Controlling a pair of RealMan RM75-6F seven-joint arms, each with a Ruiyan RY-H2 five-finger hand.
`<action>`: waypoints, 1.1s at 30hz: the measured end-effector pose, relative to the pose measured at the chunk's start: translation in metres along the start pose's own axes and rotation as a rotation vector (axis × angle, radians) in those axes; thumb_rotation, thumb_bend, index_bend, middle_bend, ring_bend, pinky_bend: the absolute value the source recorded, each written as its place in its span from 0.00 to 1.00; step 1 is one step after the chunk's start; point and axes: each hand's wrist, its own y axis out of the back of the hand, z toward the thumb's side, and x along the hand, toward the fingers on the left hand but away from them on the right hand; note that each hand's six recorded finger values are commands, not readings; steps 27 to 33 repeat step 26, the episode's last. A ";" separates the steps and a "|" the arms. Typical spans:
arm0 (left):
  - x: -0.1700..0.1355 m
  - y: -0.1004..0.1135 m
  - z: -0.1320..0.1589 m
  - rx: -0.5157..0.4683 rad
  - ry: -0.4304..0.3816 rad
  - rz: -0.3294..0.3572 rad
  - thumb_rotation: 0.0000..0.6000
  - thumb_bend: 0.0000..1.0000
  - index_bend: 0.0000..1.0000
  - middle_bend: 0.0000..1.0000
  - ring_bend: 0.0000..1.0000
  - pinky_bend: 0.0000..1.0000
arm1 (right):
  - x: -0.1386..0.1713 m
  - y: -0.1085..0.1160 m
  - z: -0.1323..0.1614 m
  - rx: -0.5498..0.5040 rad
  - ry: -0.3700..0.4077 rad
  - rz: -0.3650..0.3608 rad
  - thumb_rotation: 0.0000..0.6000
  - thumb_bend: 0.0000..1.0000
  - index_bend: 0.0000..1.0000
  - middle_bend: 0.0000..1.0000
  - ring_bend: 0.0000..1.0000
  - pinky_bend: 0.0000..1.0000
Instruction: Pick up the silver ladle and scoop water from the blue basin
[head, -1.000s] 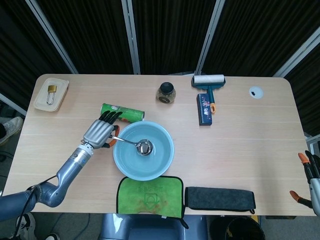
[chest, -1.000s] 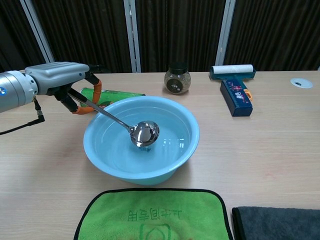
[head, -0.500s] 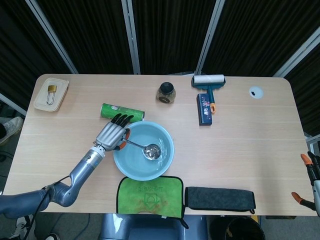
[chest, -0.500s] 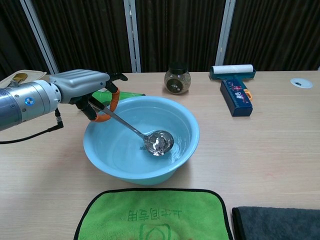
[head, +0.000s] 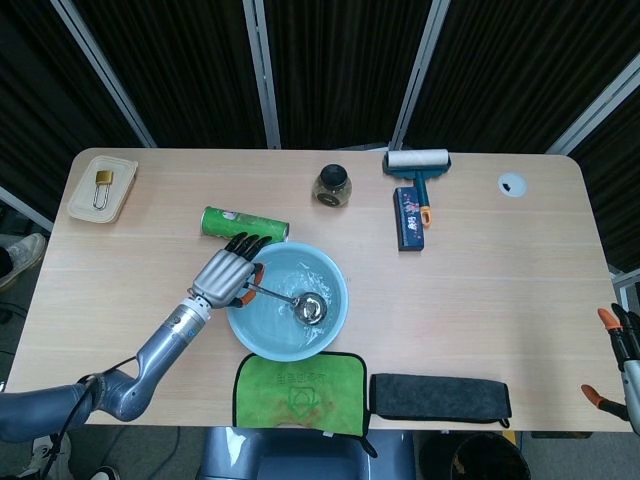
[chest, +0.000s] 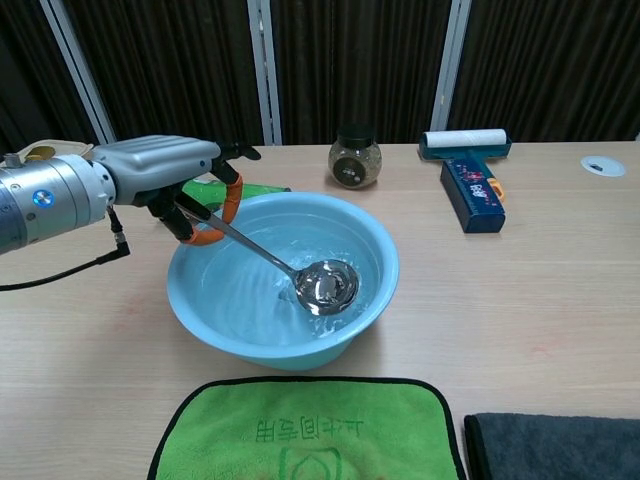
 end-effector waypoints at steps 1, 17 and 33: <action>-0.002 0.003 0.000 -0.005 -0.003 0.003 1.00 0.47 0.67 0.00 0.00 0.00 | 0.000 -0.001 0.001 0.004 0.003 0.003 1.00 0.00 0.00 0.00 0.00 0.00; -0.038 0.037 -0.013 -0.024 0.025 0.034 1.00 0.46 0.67 0.00 0.00 0.00 | 0.003 -0.008 0.014 0.016 0.033 0.015 1.00 0.00 0.00 0.00 0.00 0.00; -0.042 0.037 -0.015 -0.029 0.031 0.029 1.00 0.47 0.67 0.00 0.00 0.00 | 0.004 -0.009 0.016 0.016 0.042 0.013 1.00 0.00 0.00 0.00 0.00 0.00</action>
